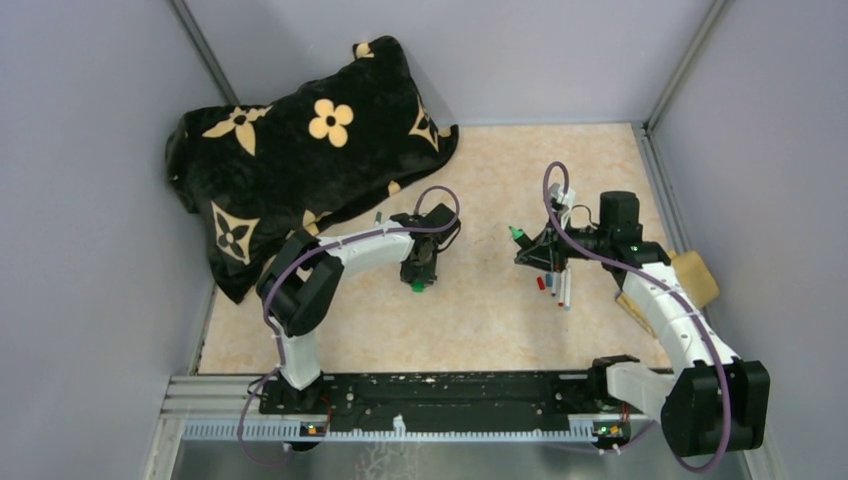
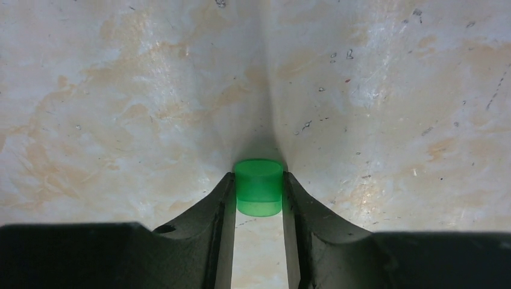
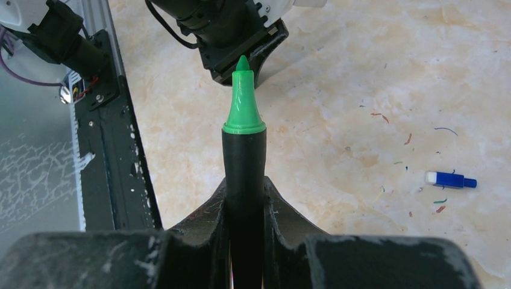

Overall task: Insert the pens into the pen caps
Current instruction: Insert the pen cap onto the pen.

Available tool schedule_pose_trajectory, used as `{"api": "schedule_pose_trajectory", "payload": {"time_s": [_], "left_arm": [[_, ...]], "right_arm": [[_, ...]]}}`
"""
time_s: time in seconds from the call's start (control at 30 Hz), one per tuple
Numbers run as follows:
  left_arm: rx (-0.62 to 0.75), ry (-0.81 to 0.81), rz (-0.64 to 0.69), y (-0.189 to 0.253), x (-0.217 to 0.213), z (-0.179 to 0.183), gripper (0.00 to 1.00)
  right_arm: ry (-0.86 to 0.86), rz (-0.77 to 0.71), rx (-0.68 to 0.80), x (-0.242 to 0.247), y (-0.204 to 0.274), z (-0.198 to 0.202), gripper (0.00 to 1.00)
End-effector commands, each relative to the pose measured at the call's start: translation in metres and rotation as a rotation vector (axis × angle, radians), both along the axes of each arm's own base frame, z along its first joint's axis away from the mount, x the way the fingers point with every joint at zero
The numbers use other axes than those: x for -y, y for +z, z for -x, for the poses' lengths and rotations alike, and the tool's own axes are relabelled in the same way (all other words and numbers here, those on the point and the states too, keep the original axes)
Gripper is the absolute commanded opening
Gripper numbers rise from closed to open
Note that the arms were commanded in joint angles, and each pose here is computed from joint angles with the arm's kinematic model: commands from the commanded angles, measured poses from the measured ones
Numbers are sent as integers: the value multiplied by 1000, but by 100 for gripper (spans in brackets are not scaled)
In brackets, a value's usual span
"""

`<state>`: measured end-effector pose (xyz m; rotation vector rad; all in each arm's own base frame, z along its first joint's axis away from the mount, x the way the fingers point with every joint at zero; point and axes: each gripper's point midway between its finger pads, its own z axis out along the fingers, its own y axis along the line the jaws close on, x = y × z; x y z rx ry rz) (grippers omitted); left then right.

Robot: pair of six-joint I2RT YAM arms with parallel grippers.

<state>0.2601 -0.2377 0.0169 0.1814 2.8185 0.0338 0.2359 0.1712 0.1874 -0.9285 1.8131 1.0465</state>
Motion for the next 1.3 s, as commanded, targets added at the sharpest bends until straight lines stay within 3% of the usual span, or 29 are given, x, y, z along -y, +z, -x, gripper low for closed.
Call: {"api": "schedule_pose_trajectory", "payload": {"time_s": [0.0, 0.23, 0.6, 0.7, 0.83, 0.87, 1.0, 1.27], "left_arm": [[-135, -72, -134, -40, -27, 27, 38], [-166, -69, -169, -46, -33, 32, 51], [-207, -91, -104, -53, -19, 36, 37], [-210, -89, -91, -55, -19, 37, 26], [-170, -77, -47, -45, -13, 30, 0], [-146, -76, -26, -37, -9, 25, 0], [6, -98, 156, 10, 21, 3, 0], [411, -295, 740, 160, 94, -16, 0]], "right_arm": [[2, -17, 57, 1, 10, -4, 0], [5, -22, 59, 1, 11, -3, 0], [7, -24, 65, 1, 12, -2, 0], [9, -24, 63, 1, 12, -2, 0], [27, -30, 68, 0, 13, 1, 0], [37, -34, 71, -1, 13, 3, 0], [80, -51, 103, -3, 18, 11, 0], [130, -66, 129, -6, 31, 20, 0]]}}
